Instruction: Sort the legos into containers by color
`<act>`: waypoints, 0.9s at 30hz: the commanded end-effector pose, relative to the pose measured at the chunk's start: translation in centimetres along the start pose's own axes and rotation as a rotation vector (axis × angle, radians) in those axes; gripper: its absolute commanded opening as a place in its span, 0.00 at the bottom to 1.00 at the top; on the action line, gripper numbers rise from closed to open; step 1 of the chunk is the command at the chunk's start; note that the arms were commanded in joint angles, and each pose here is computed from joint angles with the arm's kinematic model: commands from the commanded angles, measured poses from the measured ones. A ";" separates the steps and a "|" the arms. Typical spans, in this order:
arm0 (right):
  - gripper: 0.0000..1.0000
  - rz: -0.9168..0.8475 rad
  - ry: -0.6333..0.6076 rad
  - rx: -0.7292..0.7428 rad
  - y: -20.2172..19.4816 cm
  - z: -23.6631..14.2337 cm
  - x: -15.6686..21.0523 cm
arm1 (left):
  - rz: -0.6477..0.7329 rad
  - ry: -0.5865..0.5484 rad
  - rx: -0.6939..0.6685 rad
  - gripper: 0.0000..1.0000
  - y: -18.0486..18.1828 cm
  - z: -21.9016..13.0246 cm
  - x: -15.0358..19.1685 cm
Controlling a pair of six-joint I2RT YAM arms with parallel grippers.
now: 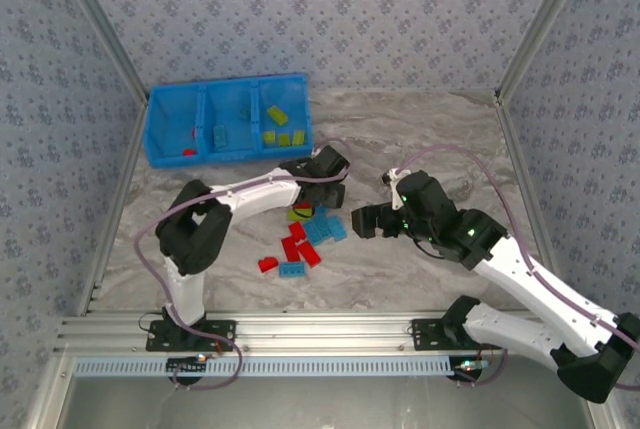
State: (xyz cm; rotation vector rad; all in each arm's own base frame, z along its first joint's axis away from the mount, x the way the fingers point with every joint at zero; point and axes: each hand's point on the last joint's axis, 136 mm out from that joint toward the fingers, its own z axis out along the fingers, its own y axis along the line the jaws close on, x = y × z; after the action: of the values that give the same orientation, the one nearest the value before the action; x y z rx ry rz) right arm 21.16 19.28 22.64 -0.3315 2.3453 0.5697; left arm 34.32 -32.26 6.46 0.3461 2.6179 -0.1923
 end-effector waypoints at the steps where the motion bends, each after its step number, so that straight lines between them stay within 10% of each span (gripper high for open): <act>1: 1.00 0.027 -0.017 0.044 -1.2 -0.6 0.3 | 0.078 0.019 -0.028 0.60 0.2 0.5 -0.1; 27: 1.00 0.067 -0.002 0.052 -2.0 -0.7 0.8 | 0.101 0.087 0.047 0.33 -1.7 1.8 1.9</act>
State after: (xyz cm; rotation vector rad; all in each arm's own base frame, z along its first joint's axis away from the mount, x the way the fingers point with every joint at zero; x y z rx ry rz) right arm 21.37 17.65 22.31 -0.2482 2.3498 0.5433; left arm 33.68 -33.61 2.63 0.5193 2.6721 -0.1677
